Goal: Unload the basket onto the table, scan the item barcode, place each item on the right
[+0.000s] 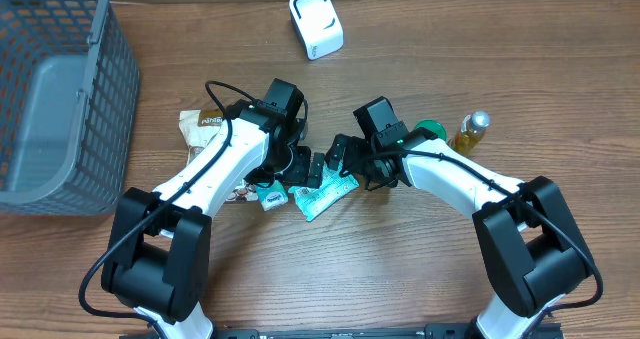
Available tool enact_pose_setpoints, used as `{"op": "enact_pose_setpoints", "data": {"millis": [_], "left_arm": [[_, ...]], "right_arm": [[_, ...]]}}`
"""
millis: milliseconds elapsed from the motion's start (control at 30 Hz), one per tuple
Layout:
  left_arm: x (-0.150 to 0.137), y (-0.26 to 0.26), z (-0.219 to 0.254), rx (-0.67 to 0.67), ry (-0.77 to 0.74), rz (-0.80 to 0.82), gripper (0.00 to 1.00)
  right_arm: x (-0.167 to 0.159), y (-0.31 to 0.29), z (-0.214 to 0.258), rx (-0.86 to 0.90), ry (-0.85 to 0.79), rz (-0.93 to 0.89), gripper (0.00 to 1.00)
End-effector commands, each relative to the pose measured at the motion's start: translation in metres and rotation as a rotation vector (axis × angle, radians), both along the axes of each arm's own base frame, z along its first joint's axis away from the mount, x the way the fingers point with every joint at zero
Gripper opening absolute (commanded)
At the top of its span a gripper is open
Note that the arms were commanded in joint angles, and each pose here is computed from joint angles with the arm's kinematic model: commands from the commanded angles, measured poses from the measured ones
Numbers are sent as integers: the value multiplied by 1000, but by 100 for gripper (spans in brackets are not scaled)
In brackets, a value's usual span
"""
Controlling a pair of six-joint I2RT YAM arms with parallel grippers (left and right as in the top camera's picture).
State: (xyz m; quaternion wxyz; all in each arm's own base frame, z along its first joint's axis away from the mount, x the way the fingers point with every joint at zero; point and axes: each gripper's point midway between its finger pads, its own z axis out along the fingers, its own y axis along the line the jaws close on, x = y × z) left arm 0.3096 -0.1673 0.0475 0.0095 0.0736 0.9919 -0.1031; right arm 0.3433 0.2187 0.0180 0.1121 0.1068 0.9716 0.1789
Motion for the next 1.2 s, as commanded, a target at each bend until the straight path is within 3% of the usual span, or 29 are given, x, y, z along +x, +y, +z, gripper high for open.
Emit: {"op": "enact_pose_setpoints", "data": {"millis": [0,633,667,767,867,1167], "left_arm": [[2,4,3,8,-15,10,100],[2,4,3,8,-14,10,100],[3,6,3,23,-26,-11,100],[20,48,1,277,-138,-200,100],[30,72,6,427,-182,-231,100],[29,70,5,415,-179,-232,100]], "right_arm": [[5,-6,4,-25,-26,-14,100],[1,-8,3,-35,-11,-14,100],[1,-9,3,-35,-10,-14,100],[-1,-9,2,-39,-2,-14,100],[-3,-11,1,-46,10,-14,100],[-7,-13,-1,-57,28,-14,99]]}}
